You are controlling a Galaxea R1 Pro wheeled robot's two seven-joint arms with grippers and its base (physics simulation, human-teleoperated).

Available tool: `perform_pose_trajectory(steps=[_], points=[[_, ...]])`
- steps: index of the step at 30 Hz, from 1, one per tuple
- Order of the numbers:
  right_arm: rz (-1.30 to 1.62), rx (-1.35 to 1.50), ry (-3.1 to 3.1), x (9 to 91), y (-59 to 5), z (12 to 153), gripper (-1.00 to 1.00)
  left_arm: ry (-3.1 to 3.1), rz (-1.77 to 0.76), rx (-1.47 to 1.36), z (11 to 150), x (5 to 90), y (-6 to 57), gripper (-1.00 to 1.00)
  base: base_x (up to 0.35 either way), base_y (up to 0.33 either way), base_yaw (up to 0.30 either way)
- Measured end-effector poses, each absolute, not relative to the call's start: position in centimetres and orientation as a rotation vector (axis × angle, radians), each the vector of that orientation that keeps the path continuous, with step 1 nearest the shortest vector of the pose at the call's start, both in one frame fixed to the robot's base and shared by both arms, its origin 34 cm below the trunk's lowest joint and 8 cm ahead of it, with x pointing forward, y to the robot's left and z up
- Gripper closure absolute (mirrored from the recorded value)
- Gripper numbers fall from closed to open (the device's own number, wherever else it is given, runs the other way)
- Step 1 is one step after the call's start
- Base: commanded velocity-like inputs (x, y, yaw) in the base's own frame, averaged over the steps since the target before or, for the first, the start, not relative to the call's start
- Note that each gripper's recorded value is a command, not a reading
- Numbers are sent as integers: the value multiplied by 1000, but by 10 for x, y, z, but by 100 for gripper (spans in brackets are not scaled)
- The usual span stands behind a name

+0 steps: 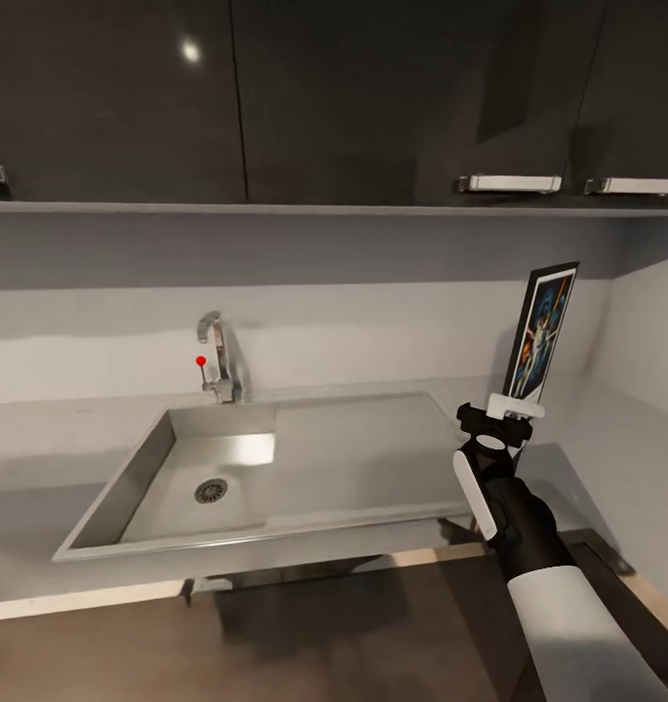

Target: Pick up the poster from the kitchen countertop and hang it on one of the wall nails in the kitchen.

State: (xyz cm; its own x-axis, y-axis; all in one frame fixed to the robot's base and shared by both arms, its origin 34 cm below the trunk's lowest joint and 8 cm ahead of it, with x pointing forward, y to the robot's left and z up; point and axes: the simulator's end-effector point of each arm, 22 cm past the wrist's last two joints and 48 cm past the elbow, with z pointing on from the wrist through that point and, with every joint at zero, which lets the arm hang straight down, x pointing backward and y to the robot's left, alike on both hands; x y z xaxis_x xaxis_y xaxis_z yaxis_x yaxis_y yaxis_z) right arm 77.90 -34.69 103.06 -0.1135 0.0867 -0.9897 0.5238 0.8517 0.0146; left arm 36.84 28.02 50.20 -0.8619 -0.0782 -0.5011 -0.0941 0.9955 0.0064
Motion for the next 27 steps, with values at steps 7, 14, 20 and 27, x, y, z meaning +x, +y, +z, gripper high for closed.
perform_pose_trajectory(steps=[7,14,20,27], points=[[-397,482,1663,779,-347,1030,-100,2615,41,-122,502,368,280,-100,94,-96,0],[-397,482,1664,779,-347,1029,-100,2614,42,-122,502,368,280,-100,76,-77,0],[-397,482,1664,779,-347,1029,-100,2614,43,-122,502,368,280,-100,9,-9,0],[-396,482,1664,779,-347,1029,-100,2615,42,-121,502,368,280,-100,4,-2,0]])
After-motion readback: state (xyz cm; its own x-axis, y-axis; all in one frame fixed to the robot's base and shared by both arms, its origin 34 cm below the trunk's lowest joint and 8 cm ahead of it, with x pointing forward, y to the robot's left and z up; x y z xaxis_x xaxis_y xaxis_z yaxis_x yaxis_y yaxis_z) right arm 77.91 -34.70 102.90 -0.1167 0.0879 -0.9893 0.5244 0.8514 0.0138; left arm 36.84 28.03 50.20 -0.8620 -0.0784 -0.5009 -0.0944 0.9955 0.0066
